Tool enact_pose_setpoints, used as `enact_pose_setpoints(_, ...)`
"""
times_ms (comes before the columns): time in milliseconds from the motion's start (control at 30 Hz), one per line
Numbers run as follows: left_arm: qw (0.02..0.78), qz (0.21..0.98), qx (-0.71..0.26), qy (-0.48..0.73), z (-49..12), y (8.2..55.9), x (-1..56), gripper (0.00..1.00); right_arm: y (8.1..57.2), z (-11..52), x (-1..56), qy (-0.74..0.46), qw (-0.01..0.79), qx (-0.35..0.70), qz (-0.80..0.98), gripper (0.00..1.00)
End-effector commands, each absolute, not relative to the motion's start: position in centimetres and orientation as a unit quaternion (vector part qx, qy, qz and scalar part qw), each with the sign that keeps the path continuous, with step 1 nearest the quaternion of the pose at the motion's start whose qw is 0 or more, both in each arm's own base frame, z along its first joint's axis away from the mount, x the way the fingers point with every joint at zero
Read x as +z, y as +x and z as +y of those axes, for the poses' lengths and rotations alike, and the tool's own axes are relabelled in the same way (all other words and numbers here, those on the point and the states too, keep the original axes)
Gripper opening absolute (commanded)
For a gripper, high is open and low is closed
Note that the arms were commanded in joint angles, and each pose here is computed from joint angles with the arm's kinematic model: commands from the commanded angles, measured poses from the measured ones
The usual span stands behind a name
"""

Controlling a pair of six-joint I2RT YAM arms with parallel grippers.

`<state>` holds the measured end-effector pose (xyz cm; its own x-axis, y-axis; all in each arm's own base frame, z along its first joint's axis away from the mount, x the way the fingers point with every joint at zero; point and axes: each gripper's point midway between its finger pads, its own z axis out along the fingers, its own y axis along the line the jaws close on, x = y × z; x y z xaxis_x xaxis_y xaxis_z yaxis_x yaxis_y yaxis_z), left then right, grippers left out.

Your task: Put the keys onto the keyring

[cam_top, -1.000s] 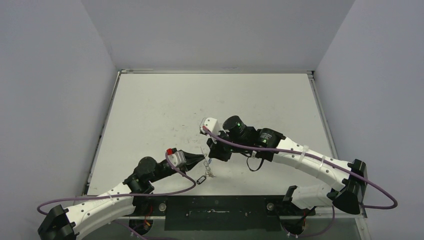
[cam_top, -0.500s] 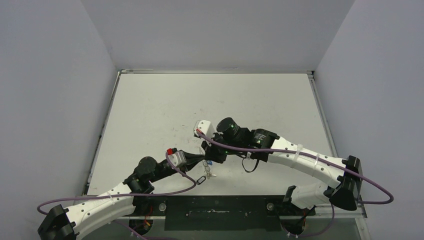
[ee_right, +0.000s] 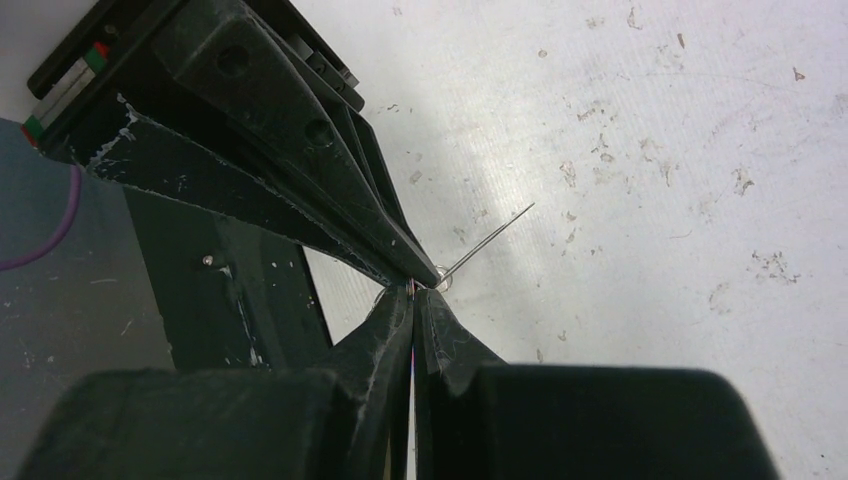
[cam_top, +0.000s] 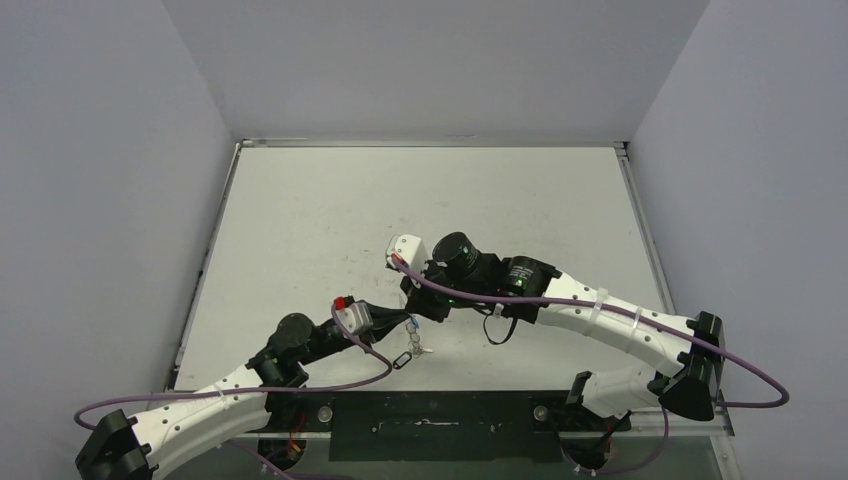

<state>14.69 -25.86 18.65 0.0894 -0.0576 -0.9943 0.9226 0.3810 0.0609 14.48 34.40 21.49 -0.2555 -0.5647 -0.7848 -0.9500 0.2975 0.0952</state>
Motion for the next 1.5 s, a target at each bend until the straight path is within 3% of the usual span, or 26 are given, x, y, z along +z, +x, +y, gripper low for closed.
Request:
enact_pose_setpoints(0, 0.65, 0.516, -0.404, 0.384, -26.0, 14.6, 21.9, 0.0, 15.7, 35.3, 23.3, -0.505, 0.364, 0.289, 0.728, 0.0)
enact_pose_setpoints(1467, 0.657, 0.514, -0.402, 0.377, -25.7, 14.6, 22.2, 0.0, 15.4, 33.5, 23.0, -0.539, 0.396, 0.24, 0.703, 0.0)
